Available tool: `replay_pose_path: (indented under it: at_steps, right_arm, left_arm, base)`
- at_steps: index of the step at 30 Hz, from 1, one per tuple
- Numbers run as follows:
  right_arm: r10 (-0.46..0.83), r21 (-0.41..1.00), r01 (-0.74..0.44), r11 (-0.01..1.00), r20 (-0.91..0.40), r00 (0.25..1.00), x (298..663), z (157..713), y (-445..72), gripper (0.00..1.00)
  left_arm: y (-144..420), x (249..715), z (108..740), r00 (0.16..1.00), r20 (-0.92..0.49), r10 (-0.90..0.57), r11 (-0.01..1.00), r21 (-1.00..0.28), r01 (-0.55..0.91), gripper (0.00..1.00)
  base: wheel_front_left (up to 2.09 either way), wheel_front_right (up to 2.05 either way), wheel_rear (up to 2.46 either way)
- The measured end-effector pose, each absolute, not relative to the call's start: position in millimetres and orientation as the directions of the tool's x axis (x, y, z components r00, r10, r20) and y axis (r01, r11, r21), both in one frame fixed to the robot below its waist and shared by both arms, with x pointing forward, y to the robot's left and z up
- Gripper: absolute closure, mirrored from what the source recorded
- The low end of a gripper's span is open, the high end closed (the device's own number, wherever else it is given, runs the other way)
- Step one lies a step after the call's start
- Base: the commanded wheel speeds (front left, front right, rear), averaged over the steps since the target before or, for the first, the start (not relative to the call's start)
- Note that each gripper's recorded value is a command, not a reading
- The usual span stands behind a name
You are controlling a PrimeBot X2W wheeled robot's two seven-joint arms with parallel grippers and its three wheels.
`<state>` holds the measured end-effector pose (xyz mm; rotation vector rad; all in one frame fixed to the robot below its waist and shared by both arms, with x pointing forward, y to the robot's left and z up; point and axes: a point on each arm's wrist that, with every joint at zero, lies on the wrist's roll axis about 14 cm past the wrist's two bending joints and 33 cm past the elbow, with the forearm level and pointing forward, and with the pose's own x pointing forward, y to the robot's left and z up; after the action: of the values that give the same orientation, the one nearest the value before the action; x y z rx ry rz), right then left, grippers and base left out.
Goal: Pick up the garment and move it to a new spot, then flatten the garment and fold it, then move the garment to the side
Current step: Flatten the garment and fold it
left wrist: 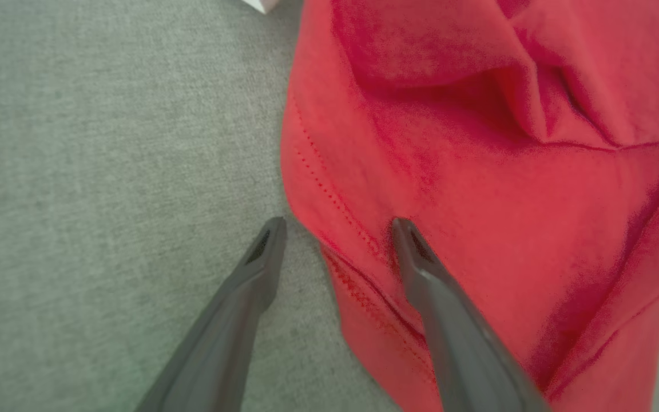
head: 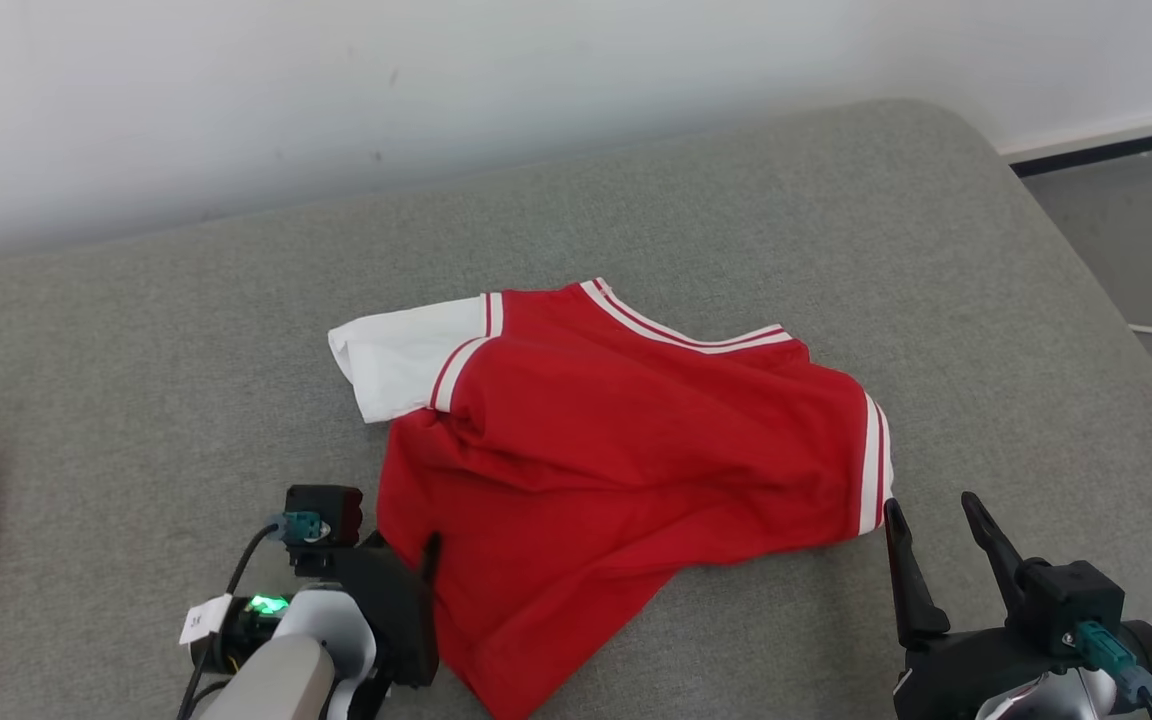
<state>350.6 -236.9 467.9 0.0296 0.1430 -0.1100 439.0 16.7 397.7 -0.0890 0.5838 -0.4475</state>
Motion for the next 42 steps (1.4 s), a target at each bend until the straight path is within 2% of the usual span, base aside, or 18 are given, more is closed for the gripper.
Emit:
replay_pose_path:
  at_steps: [3, 7, 16, 21, 28, 29, 30, 36, 42]
  right_arm:
    - [-0.118, 0.02, 0.122, 0.992, -0.153, 0.981, 349.9, 464.6, -240.3, 0.0]
    - [-0.124, 0.02, 0.128, 0.992, -0.159, 0.979, 350.9, 462.0, -242.0, 0.0]
    - [-0.124, 0.018, 0.129, 0.991, -0.164, 0.979, 353.0, 459.8, -242.4, 0.0]
    - [-0.13, 0.013, 0.134, 0.991, -0.165, 0.978, 352.4, 460.2, -244.5, 0.0]
    - [-0.139, -0.004, 0.14, 0.99, -0.172, 0.975, 350.1, 461.1, -247.3, 0.0]
    - [-0.139, -0.004, 0.141, 0.99, -0.172, 0.975, 350.1, 461.4, -247.5, 0.0]
    - [-0.14, -0.004, 0.141, 0.99, -0.171, 0.975, 350.3, 461.7, -247.6, 0.0]
    - [-0.131, 0.0, 0.133, 0.991, -0.172, 0.976, 351.0, 462.2, -245.0, 0.0]
    - [-0.104, 0.007, 0.107, 0.994, -0.169, 0.98, 352.3, 463.8, -236.3, 0.0]
  left_arm:
    - [13.0, 446.7, 396.9, 0.743, -0.506, -0.439, 0.898, -0.205, 0.39, 1.0]
    - [20.3, 463.8, 403.6, 0.793, -0.452, -0.407, 0.913, -0.185, 0.363, 1.0]
    - [56.3, 522.4, 455.7, 0.911, -0.252, -0.325, 0.945, -0.11, 0.307, 1.0]
    - [67.5, 542.1, 475.0, 0.935, -0.187, -0.301, 0.953, -0.075, 0.292, 1.0]
    - [84.9, 557.4, 479.8, 0.947, -0.18, -0.267, 0.963, -0.023, 0.267, 1.0]
    - [86.5, 557.6, 478.5, 0.947, -0.185, -0.263, 0.965, -0.021, 0.263, 0.66]
    - [86.7, 556.9, 477.2, 0.946, -0.189, -0.262, 0.965, -0.02, 0.263, 0.0]
    - [95.2, 540.9, 463.2, 0.947, -0.204, -0.246, 0.969, -0.033, 0.245, 0.0]
    - [102.8, 512.3, 468.4, 0.959, -0.136, -0.248, 0.966, -0.113, 0.234, 0.0]
  base:
    - [0.0, 0.0, 0.0]
    - [0.0, 0.0, 0.0]
    - [0.0, 0.0, 0.0]
    - [0.0, 0.0, 0.0]
    - [0.0, 0.0, 0.0]
    - [0.0, 0.0, 0.0]
    - [0.0, 0.0, 0.0]
    - [0.0, 0.0, 0.0]
    - [0.0, 0.0, 0.0]
